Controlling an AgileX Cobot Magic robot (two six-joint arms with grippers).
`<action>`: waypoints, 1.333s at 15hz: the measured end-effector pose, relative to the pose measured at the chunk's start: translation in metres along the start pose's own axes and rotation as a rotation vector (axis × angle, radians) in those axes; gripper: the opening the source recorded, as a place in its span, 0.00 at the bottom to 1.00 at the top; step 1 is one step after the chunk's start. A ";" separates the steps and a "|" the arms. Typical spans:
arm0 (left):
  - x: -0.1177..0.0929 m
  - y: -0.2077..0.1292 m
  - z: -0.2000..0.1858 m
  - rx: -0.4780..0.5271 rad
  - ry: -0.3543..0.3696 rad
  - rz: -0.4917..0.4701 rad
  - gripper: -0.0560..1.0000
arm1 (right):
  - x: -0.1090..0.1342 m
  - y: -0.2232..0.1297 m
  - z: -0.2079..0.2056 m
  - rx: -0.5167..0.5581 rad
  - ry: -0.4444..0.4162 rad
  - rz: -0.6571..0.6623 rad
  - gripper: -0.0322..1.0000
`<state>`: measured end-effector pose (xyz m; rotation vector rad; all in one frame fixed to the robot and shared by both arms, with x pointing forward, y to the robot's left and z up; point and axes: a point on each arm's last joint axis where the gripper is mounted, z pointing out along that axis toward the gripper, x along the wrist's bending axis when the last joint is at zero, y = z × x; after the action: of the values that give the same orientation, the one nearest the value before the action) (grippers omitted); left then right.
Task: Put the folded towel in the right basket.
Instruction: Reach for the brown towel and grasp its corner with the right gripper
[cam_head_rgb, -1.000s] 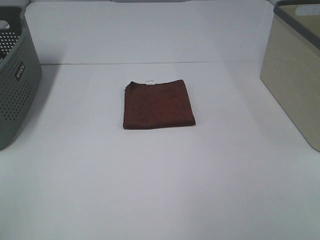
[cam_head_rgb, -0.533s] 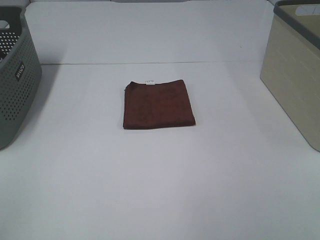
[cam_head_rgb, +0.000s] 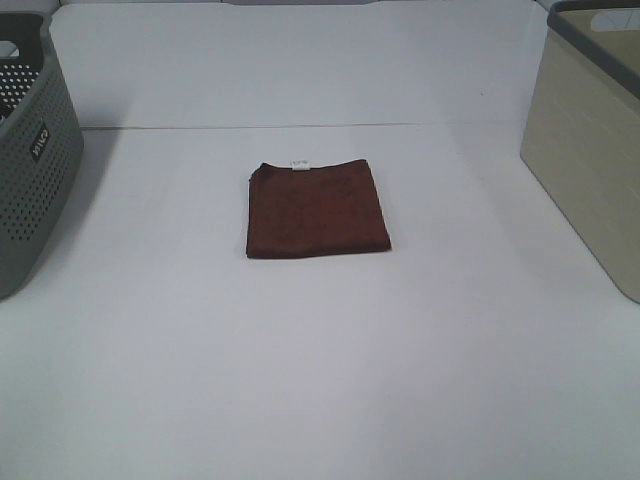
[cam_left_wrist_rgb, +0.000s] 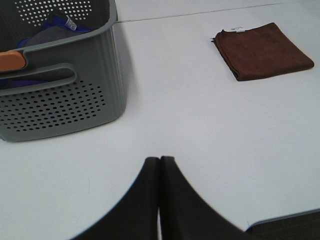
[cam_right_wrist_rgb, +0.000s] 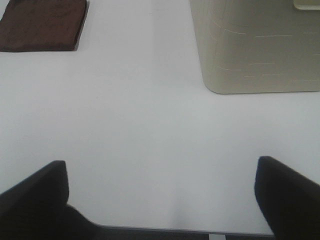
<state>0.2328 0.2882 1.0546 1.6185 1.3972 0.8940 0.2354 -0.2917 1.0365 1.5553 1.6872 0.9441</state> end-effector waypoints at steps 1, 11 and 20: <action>0.000 0.000 0.000 0.000 0.000 0.000 0.05 | 0.000 0.000 0.000 0.000 0.000 0.000 0.97; 0.000 0.000 0.000 0.000 0.000 0.000 0.05 | 0.000 0.000 0.000 0.000 0.000 0.000 0.97; 0.000 0.000 0.000 0.000 0.000 0.000 0.05 | 0.000 0.000 0.000 0.000 0.000 0.000 0.97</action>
<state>0.2328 0.2882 1.0546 1.6185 1.3972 0.8940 0.2354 -0.2917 1.0365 1.5553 1.6872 0.9441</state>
